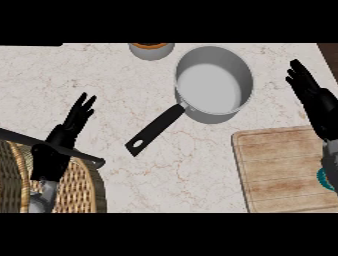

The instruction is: Pick the cupcake from the cutting board and place it in the pot

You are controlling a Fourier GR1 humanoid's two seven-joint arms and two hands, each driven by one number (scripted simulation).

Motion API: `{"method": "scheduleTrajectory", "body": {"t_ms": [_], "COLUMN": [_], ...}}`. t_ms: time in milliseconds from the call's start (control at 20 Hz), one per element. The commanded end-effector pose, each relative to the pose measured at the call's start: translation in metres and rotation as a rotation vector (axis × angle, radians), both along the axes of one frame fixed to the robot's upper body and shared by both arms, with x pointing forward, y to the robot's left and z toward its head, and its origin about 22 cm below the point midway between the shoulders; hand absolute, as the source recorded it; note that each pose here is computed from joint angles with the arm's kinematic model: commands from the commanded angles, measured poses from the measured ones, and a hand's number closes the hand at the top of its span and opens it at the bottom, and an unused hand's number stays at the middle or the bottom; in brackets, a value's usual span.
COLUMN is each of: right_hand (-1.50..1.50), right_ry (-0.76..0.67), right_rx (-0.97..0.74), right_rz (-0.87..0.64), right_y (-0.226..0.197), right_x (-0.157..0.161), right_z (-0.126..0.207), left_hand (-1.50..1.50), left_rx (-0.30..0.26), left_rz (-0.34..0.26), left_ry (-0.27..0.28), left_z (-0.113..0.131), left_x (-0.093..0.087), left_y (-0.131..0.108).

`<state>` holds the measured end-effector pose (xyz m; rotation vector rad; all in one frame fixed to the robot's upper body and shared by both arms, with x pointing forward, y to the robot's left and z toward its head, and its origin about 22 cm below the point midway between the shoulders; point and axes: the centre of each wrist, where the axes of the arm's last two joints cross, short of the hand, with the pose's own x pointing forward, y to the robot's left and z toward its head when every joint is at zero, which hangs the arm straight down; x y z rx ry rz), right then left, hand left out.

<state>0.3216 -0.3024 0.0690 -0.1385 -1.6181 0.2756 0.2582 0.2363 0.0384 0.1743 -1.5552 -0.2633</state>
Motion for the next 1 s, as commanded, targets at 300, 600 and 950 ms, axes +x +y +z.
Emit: {"method": "scheduleTrajectory", "body": {"t_ms": [300,600,950], "right_hand": [-1.50,-1.50,-1.50], "right_ry": [-0.241,-0.453,-0.452], "right_rx": [-0.284,0.036,-0.323], "right_rz": [0.769,0.804,0.811], "right_y": [0.040,-0.070,-0.142], "right_x": [-0.001,-0.037,-0.063], "right_z": [0.092,0.059,0.137], "left_hand": [0.00,0.00,0.00], "left_rx": [-0.137,-0.244,-0.256], "left_rz": [0.037,0.109,0.106], "left_ry": [0.016,0.076,0.064], "left_z": [-0.011,-0.002,0.005], "left_x": [-0.004,-0.006,-0.006], "left_y": [-0.006,0.012,0.013]}}
